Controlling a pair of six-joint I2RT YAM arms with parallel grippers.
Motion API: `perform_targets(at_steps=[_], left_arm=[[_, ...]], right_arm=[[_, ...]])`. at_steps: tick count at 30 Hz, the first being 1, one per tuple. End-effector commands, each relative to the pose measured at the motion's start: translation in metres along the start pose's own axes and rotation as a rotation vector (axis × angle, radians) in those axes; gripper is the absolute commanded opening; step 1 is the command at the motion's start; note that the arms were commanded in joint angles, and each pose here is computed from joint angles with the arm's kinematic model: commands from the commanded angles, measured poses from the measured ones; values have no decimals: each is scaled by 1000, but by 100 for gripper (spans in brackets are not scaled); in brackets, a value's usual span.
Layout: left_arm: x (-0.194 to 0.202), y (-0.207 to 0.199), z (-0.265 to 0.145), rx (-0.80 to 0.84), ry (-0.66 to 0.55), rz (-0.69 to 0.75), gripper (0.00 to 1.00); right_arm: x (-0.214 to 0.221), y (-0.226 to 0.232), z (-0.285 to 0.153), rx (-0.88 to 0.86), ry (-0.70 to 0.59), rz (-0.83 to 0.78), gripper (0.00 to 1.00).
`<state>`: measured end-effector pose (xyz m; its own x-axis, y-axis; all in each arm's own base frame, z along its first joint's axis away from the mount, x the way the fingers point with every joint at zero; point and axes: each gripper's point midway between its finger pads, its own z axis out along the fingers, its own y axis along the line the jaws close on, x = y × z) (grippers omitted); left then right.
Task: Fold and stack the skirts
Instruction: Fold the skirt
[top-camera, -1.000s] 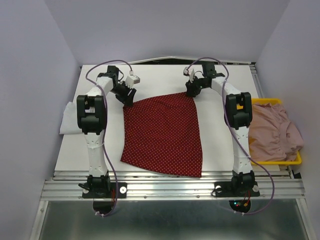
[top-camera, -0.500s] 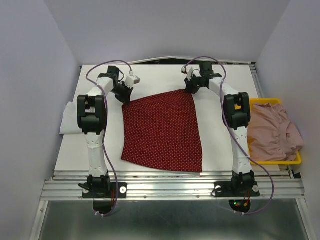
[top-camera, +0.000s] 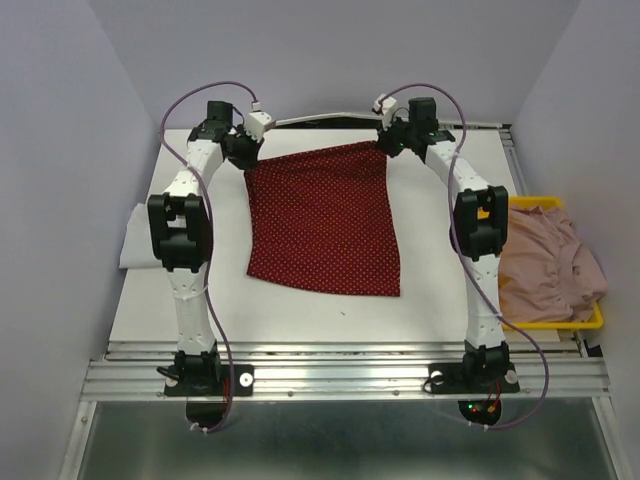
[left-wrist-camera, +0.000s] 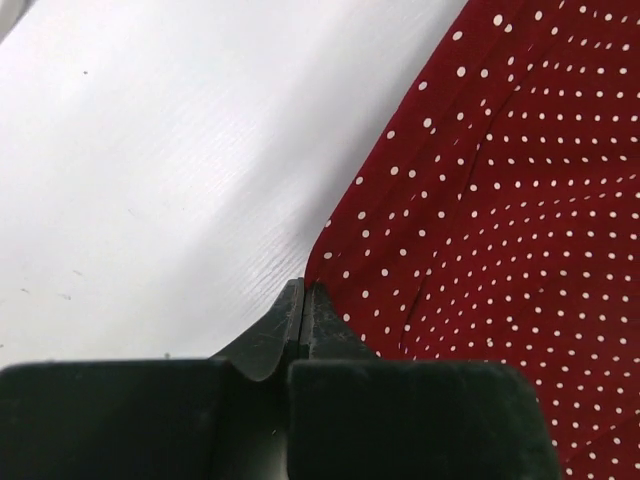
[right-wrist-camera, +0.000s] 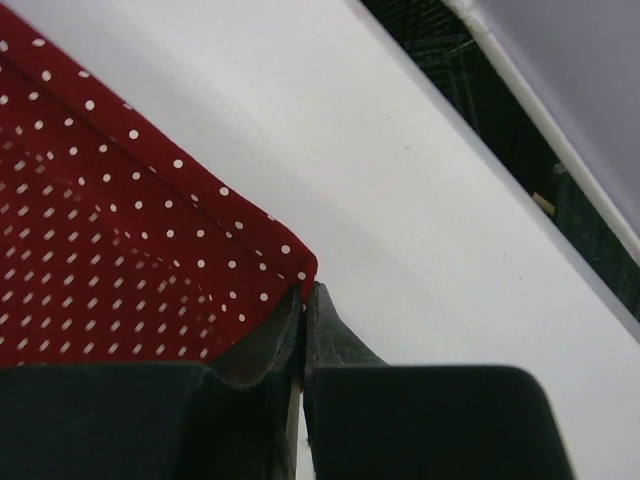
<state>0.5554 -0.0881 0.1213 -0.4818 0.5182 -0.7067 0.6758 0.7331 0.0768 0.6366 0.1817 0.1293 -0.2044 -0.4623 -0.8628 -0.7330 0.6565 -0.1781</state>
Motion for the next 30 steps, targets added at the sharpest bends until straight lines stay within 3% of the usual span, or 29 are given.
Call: perform_targets(at_steps=[1, 6, 7, 10, 20, 24, 27, 28, 30], left_arm=[[-38, -3, -62, -81, -87, 122, 0], [-21, -30, -109, -124, -105, 262, 0], [2, -42, -104, -97, -72, 262, 0], [22, -69, -127, -90, -61, 327, 0], [147, -177, -127, 112, 78, 438, 0], [194, -216, -125, 189, 126, 457, 3], [206, -223, -122, 161, 134, 474, 39], [206, -223, -122, 156, 133, 474, 61], [206, -223, -122, 160, 139, 459, 79]], right_arm=[[-72, 0, -71, 28, -123, -104, 1], [-53, 49, -113, -82, -72, -138, 1], [-45, 62, -126, -106, -56, -153, 1], [-18, 96, -149, -173, -4, -123, 1], [95, 229, -194, -377, 175, -91, 1], [116, 254, -208, -404, 185, -102, 1], [125, 267, -210, -417, 196, -113, 1], [131, 269, -211, -416, 207, -111, 1], [135, 272, -210, -422, 227, -103, 19]])
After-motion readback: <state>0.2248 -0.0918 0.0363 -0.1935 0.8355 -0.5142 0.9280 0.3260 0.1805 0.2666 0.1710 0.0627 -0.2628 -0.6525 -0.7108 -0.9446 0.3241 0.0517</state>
